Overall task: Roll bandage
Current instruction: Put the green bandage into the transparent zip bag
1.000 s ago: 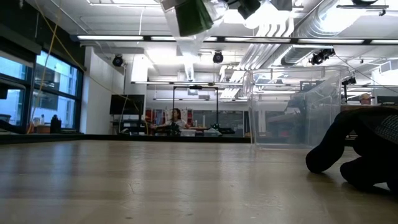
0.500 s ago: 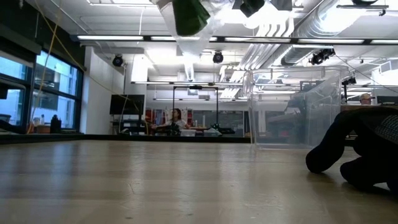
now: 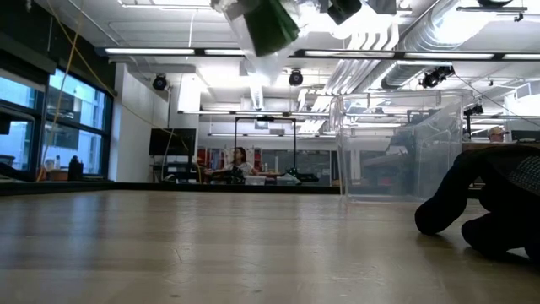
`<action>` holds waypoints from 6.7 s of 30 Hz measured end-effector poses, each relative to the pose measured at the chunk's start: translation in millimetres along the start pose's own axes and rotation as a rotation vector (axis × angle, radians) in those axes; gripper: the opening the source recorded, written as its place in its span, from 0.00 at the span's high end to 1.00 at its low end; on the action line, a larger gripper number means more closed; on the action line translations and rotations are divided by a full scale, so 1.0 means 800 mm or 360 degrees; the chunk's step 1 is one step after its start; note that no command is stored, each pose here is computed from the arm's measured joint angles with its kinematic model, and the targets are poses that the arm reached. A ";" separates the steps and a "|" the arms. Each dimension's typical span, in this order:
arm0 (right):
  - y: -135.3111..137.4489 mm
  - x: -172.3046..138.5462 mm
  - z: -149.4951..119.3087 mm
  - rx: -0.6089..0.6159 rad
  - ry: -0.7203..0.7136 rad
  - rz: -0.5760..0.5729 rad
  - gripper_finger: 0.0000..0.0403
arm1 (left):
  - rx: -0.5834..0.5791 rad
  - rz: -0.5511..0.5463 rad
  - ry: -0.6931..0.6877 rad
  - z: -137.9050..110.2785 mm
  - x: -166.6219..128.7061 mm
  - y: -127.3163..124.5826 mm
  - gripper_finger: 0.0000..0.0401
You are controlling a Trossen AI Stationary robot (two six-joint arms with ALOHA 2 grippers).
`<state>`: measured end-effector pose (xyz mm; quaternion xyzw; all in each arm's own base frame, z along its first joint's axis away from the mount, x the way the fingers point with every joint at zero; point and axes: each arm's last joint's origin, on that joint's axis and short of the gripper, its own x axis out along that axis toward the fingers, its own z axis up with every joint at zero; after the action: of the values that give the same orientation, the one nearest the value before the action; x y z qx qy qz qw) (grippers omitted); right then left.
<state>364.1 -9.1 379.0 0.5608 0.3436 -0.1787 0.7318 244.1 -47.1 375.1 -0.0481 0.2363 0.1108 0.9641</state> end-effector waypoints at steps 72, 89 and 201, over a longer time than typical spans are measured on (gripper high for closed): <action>0.021 0.000 -0.022 -0.0079 -0.0243 0.0093 0.90 | 0.0126 -0.0207 0.0255 -0.030 -0.064 0.012 0.77; 0.027 -0.005 0.006 0.0111 -0.0309 0.0293 1.00 | 0.0014 0.0236 -0.0129 -0.115 -0.030 -0.032 0.60; 0.111 0.031 -0.001 -0.1427 -0.1000 0.1309 0.52 | -0.1378 -0.1010 -0.0912 -0.039 -0.184 0.046 1.00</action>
<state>438.5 22.0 423.2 0.2100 -0.0853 0.1190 0.9667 94.3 -44.4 414.7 -0.4723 -0.1251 -0.0874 0.8681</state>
